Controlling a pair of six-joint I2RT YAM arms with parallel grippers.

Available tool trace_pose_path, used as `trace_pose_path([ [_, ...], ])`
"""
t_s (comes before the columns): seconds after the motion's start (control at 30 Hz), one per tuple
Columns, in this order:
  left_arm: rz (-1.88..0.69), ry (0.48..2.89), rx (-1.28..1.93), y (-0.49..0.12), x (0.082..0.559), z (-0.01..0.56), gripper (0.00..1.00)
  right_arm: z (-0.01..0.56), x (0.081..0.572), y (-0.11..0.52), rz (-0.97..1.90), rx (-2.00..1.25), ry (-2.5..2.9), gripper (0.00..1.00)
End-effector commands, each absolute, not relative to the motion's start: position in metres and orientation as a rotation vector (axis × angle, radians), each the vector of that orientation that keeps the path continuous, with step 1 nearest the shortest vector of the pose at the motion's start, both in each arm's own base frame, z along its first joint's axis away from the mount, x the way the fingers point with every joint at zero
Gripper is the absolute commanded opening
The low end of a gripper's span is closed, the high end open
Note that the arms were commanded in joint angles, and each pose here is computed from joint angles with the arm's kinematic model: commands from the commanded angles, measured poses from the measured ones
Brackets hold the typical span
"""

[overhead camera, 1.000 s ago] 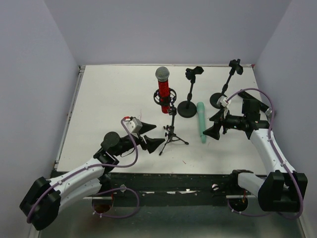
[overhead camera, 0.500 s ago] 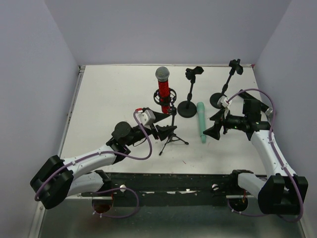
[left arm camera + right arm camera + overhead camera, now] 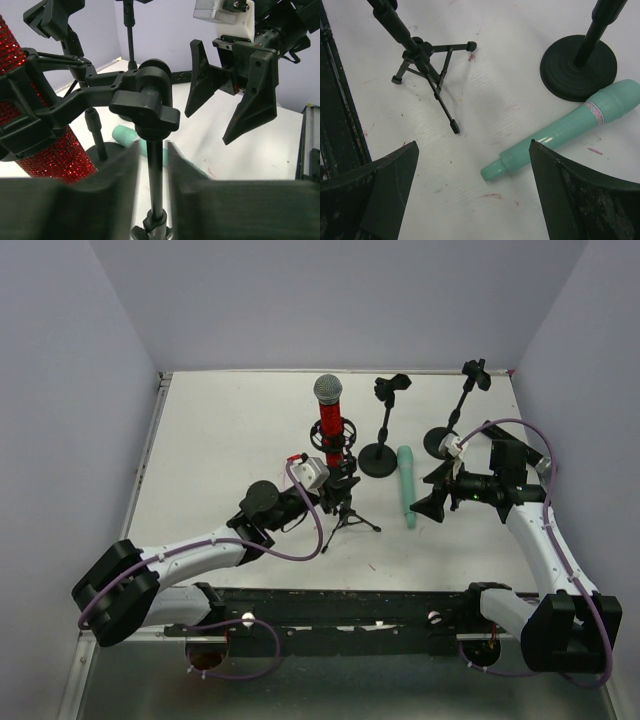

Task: Attach the microphones to the stand

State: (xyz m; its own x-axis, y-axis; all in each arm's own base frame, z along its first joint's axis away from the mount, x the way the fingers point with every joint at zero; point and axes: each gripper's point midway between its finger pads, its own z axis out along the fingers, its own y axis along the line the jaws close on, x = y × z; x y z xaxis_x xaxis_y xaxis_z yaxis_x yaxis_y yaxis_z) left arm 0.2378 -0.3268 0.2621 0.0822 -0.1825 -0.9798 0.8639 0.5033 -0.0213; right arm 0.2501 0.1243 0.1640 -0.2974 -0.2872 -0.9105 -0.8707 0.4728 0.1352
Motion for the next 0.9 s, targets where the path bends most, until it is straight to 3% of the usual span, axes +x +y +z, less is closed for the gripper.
trace_pose_path([
  [0.0,-0.862,1.205,0.69,-0.332,0.242,0.278,0.17,0.179,0.248,0.129,0.829,-1.005,1.776,1.0],
  [0.1,-0.876,1.186,0.698,-0.332,0.238,0.282,0.0,0.179,0.248,0.129,0.828,-1.005,1.777,1.0],
  [0.3,-0.854,1.143,0.69,-0.319,0.239,0.302,0.0,0.179,0.248,0.129,0.825,-1.008,1.775,1.0],
  [0.43,-0.803,1.134,0.636,-0.284,0.265,0.323,0.0,0.18,0.247,0.129,0.826,-1.009,1.776,1.0],
  [0.87,-0.384,1.154,0.382,-0.137,0.425,0.388,0.0,0.179,0.247,0.13,0.824,-1.019,1.775,1.0],
])
